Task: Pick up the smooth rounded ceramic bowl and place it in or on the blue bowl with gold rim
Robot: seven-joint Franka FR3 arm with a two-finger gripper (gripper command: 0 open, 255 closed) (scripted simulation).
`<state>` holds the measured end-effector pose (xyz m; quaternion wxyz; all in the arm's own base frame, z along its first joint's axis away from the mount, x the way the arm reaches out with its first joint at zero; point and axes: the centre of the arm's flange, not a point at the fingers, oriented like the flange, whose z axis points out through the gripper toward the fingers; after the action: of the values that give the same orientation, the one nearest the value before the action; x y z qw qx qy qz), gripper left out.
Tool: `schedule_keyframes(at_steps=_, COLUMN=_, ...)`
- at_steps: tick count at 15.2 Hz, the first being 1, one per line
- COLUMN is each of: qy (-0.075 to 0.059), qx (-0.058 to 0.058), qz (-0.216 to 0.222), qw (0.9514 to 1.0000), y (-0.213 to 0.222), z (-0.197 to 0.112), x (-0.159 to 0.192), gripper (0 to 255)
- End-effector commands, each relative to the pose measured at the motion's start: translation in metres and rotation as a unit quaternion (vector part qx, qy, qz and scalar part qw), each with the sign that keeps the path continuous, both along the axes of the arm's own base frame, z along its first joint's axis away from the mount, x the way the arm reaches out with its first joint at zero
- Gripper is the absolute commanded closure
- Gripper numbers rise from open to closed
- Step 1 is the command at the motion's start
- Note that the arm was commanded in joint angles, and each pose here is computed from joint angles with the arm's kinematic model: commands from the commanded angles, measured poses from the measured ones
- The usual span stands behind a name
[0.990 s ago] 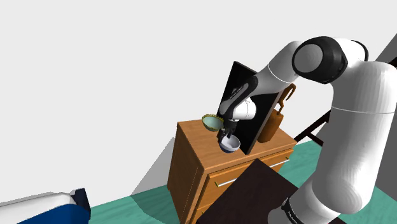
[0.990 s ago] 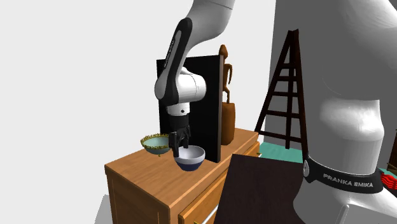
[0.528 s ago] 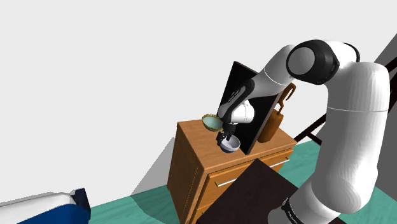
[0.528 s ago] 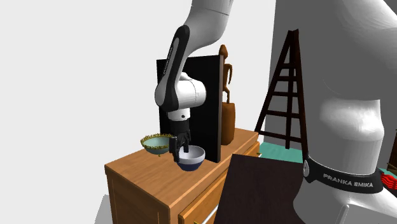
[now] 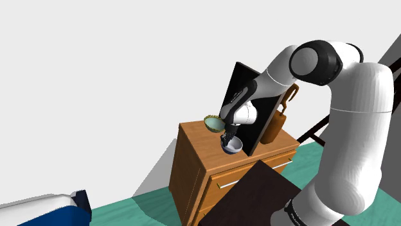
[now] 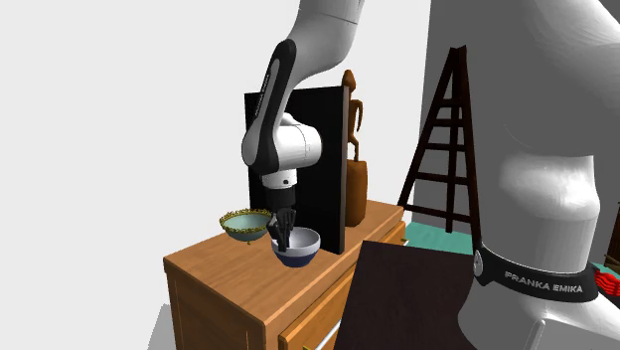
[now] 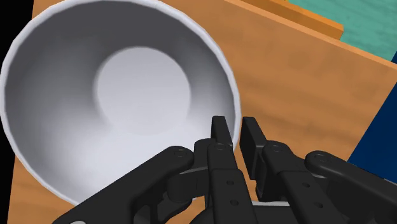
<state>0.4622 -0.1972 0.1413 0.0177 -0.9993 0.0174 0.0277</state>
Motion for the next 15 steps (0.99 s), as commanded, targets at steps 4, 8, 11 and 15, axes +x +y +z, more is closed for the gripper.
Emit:
schedule_keyframes(at_steps=4, qy=0.0, qx=0.0, qz=0.0, qw=1.0, y=0.0, z=0.0, x=0.0, gripper=255)
schedule_keyframes(at_steps=8, qy=0.0, qx=0.0, qz=0.0, qw=1.0, y=0.0, z=0.016, x=0.0, gripper=255)
schedule_keyframes(at_steps=11, qy=0.0, qx=0.0, qz=0.0, qw=1.0, y=0.0, z=0.032, x=0.0, gripper=255)
schedule_keyframes(at_steps=15, qy=0.0, qx=0.0, qz=0.0, qw=1.0, y=0.0, z=0.053, x=0.0, gripper=255)
